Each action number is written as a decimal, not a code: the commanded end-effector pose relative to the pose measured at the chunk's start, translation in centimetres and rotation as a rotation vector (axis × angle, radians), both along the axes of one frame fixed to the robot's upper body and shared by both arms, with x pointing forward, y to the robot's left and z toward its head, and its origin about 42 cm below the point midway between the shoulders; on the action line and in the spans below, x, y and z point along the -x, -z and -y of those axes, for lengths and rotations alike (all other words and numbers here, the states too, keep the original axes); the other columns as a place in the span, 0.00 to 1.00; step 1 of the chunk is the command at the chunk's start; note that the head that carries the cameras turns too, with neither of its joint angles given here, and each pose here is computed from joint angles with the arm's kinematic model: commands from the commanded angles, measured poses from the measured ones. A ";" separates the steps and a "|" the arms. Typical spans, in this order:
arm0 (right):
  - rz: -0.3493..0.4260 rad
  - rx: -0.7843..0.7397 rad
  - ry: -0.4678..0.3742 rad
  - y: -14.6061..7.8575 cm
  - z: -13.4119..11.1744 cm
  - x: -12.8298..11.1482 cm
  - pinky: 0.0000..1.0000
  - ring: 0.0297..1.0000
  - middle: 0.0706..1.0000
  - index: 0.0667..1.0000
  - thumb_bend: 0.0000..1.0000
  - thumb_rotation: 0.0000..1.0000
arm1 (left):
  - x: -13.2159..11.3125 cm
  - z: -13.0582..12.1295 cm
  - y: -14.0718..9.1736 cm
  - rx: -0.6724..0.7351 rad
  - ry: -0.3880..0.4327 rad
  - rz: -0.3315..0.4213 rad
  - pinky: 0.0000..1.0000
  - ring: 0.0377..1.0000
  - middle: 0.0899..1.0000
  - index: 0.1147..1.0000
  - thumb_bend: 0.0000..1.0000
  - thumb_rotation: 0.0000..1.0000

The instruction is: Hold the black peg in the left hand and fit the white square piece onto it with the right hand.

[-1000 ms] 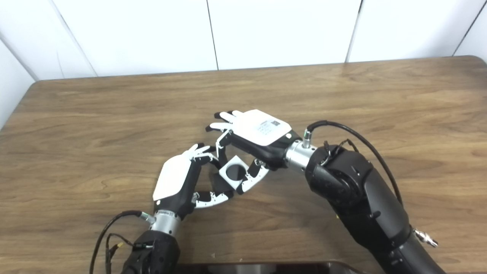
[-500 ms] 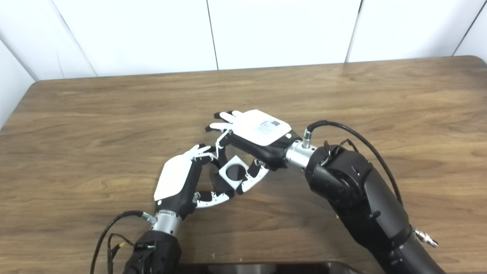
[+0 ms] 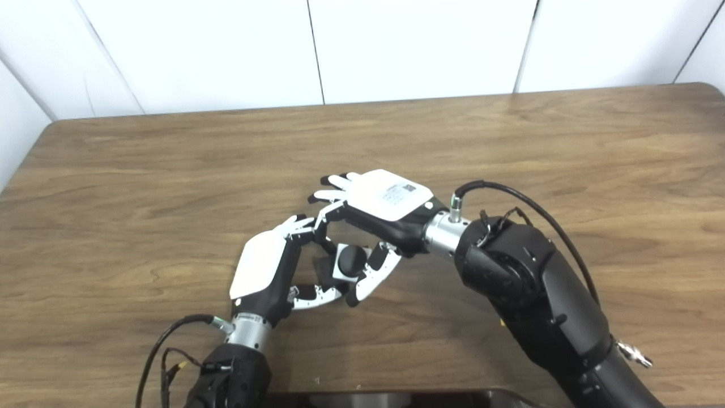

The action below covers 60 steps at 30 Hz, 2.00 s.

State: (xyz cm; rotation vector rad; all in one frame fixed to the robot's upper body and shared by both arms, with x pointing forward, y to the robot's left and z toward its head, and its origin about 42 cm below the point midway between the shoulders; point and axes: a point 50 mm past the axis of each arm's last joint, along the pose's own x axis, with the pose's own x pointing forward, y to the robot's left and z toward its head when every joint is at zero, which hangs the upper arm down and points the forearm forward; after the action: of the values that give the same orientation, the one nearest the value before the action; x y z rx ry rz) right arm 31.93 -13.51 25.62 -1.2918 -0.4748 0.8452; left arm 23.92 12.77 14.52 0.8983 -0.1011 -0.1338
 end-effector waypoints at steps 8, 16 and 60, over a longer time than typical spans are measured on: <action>0.067 -0.031 -0.004 -2.2 -0.1 -0.1 1.00 1.00 0.93 0.66 1.00 0.37 | 0.1 0.4 0.0 0.006 0.007 0.010 0.90 0.91 0.82 0.42 0.50 0.08; 0.078 -0.038 0.005 -2.4 0.3 -0.3 1.00 1.00 0.93 0.66 1.00 0.36 | 0.1 0.3 0.0 -0.002 0.010 0.007 0.91 0.91 0.81 0.42 0.50 0.08; 0.062 -0.056 0.050 -2.0 1.7 0.0 1.00 1.00 0.94 0.64 1.00 0.38 | -0.3 -0.6 -0.2 -0.014 0.004 -0.047 0.92 0.91 0.83 0.63 0.63 0.39</action>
State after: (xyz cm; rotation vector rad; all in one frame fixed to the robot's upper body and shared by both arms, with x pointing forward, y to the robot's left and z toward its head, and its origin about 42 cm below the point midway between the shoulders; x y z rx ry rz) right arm 31.89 -15.19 25.92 -1.2826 -0.4432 0.7940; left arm 24.04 13.44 14.33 0.9035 -0.0348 -0.1691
